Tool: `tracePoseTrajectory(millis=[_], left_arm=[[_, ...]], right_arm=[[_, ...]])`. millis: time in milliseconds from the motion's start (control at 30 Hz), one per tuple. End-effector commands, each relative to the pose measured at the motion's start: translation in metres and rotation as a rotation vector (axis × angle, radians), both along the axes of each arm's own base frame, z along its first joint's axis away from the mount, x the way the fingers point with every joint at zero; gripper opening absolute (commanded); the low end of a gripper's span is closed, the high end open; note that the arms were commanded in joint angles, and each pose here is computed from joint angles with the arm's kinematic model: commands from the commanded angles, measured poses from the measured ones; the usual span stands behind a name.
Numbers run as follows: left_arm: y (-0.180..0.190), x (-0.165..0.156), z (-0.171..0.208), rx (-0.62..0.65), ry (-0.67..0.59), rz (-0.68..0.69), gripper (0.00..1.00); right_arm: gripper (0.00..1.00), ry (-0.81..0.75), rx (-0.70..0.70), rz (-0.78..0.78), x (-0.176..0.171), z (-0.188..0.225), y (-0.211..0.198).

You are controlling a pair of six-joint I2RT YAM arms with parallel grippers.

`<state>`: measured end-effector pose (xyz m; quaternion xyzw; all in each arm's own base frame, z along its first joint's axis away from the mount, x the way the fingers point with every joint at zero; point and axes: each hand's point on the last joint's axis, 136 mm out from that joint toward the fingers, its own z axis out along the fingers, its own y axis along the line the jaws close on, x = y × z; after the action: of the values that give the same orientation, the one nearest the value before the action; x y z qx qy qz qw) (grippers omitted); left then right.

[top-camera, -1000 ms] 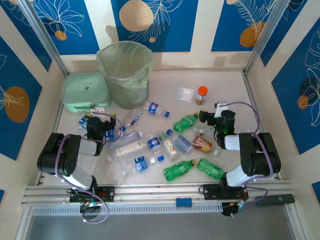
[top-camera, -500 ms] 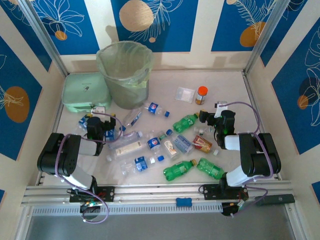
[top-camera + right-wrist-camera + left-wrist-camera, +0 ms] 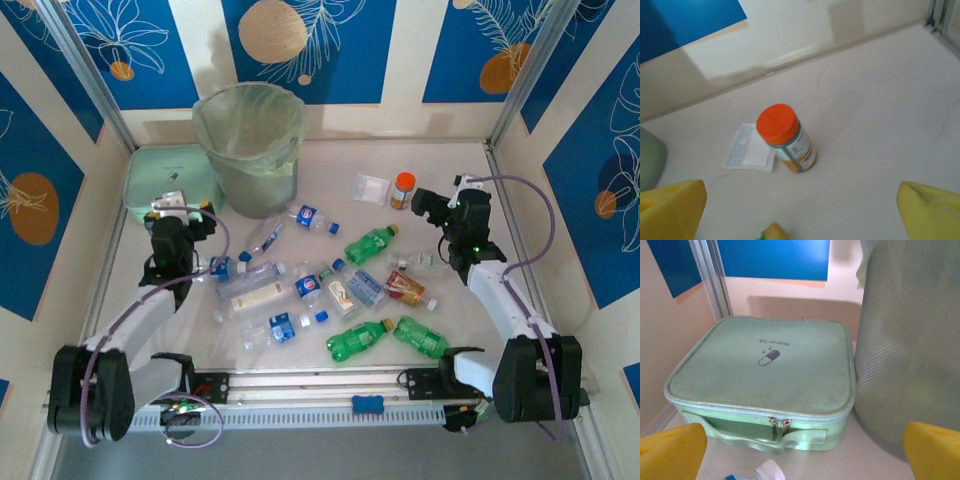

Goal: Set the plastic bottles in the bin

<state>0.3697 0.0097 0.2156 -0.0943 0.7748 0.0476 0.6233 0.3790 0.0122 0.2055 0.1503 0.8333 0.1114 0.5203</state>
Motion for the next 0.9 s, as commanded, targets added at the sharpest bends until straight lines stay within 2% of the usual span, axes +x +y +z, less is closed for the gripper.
tracePoseTrajectory(millis=[0,167,333,600,867], left_arm=[[-0.016,-0.021,-0.02,-0.18,0.168,-0.047,1.0],[-0.053,-0.041,-0.018,-0.454,0.207,-0.176,1.0],[-0.086,-0.054,-0.02,-0.588,0.223,-0.262,1.0],[-0.147,-0.067,-0.014,-0.537,0.241,-0.424,1.0],[-0.216,-0.069,-0.031,-0.47,0.336,-0.591,1.0]], right_arm=[[0.96,0.302,0.213,-0.026,-0.039,-0.041,0.023],[0.91,0.445,0.342,0.003,-0.056,-0.05,0.065],[0.9,0.527,0.423,-0.023,-0.058,-0.059,0.099],[0.87,0.589,0.506,-0.126,-0.032,-0.083,0.111],[0.83,0.635,0.519,-0.187,-0.013,-0.111,0.111]])
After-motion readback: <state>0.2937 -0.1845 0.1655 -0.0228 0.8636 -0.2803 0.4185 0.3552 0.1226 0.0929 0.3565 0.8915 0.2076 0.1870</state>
